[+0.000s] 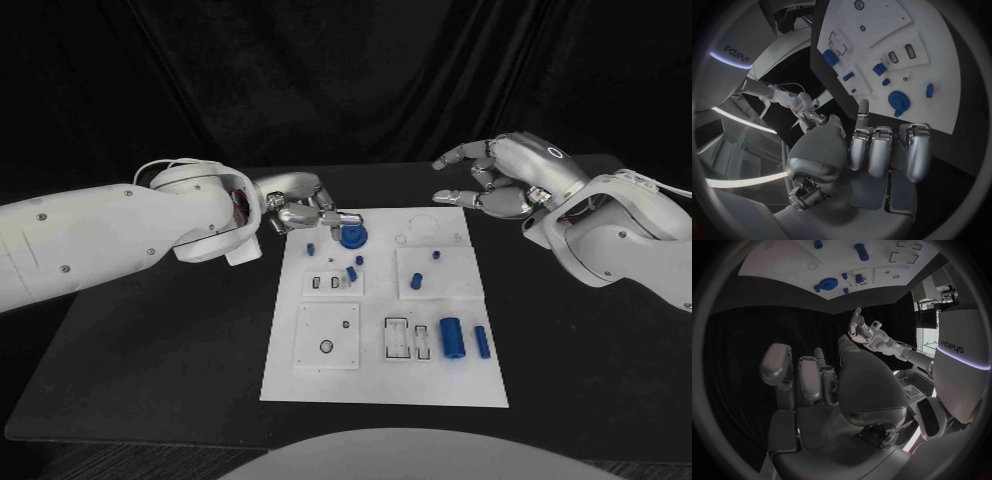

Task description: Assemble the parts on the task board

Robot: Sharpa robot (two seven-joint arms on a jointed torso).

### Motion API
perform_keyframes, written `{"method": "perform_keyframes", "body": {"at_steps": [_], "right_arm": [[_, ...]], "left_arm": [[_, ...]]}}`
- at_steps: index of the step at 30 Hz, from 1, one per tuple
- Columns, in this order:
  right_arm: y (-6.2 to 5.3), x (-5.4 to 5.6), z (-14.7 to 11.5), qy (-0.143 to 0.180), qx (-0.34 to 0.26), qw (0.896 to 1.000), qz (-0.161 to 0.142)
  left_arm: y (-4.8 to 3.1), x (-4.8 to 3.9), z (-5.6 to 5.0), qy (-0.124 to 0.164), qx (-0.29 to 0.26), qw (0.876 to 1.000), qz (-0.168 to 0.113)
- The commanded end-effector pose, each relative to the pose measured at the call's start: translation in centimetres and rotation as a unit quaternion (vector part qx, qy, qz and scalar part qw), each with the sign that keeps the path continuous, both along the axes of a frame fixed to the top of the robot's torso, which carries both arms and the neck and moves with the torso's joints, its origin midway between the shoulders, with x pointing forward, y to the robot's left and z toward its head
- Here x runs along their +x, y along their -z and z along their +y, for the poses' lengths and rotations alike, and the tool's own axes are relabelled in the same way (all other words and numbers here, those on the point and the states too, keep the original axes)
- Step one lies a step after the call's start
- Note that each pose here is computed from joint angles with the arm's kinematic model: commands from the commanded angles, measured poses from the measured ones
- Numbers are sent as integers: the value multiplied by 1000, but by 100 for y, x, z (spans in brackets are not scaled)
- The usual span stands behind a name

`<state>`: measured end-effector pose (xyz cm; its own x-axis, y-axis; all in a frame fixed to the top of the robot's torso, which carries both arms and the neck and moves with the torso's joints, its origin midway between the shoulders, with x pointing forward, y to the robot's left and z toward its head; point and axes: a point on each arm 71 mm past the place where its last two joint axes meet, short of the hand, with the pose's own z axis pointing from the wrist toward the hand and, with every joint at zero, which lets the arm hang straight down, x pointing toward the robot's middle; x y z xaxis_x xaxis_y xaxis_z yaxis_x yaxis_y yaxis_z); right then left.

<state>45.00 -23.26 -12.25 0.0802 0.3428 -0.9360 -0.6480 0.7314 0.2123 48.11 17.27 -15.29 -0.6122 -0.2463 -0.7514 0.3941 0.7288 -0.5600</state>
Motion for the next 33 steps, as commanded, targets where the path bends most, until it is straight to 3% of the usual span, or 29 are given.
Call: {"method": "perform_keyframes", "body": {"at_steps": [1,13,33], "right_arm": [[63,4,-27,7,-6,1000,17],[139,15,-29,5,-11,1000,25],[181,49,-25,7,-19,999,37]], "left_arm": [[131,12,14,-17,126,991,47],[223,99,-213,-28,212,974,78],[250,182,-421,-8,215,974,78]]}}
